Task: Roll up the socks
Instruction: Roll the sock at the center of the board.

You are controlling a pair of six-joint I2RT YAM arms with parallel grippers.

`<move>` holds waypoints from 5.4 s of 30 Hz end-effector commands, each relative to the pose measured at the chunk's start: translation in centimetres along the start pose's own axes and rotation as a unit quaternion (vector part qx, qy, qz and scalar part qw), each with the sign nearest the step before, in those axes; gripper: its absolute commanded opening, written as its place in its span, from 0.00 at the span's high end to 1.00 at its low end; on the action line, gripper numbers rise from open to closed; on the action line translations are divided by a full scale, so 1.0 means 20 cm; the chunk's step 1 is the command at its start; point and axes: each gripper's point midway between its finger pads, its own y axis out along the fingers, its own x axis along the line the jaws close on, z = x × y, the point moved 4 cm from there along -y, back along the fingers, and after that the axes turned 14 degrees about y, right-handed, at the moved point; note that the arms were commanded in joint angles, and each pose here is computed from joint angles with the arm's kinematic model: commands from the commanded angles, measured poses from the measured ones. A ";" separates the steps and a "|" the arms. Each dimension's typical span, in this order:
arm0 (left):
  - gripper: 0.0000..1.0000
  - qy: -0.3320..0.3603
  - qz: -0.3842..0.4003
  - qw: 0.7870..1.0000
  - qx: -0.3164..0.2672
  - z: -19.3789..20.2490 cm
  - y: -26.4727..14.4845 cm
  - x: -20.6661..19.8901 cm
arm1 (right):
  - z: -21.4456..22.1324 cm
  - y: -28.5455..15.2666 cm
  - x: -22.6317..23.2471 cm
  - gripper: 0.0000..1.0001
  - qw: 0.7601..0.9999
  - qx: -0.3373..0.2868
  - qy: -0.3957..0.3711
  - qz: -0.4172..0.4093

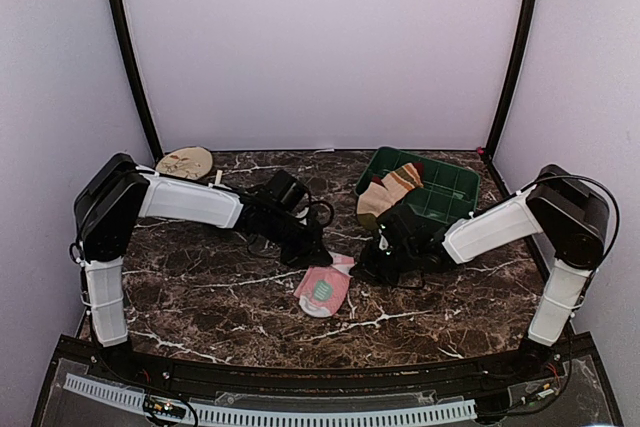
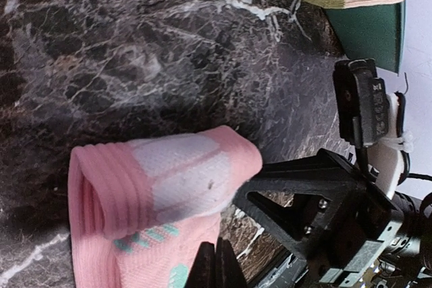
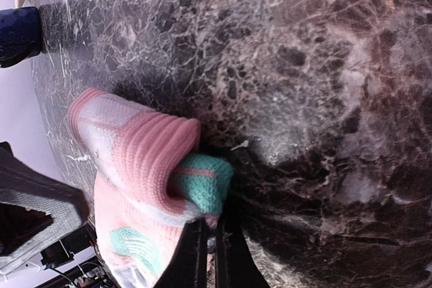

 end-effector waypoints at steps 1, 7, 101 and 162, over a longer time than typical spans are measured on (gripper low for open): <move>1.00 -0.009 -0.017 1.000 0.003 0.02 0.04 0.05 | 0.02 0.05 -0.25 1.00 0.995 -0.008 0.013 0.096; 1.00 -0.012 -0.037 0.999 0.000 0.02 0.07 0.10 | 0.03 0.06 -0.24 1.00 0.995 -0.007 0.013 0.096; 1.00 -0.048 -0.126 0.988 0.069 0.25 0.19 0.55 | 0.02 -0.13 -0.09 0.40 0.981 -0.067 -0.160 0.082; 1.00 -0.035 -0.126 0.987 0.097 0.34 0.20 0.65 | 0.05 0.21 -0.23 0.84 0.959 0.147 -0.223 -0.099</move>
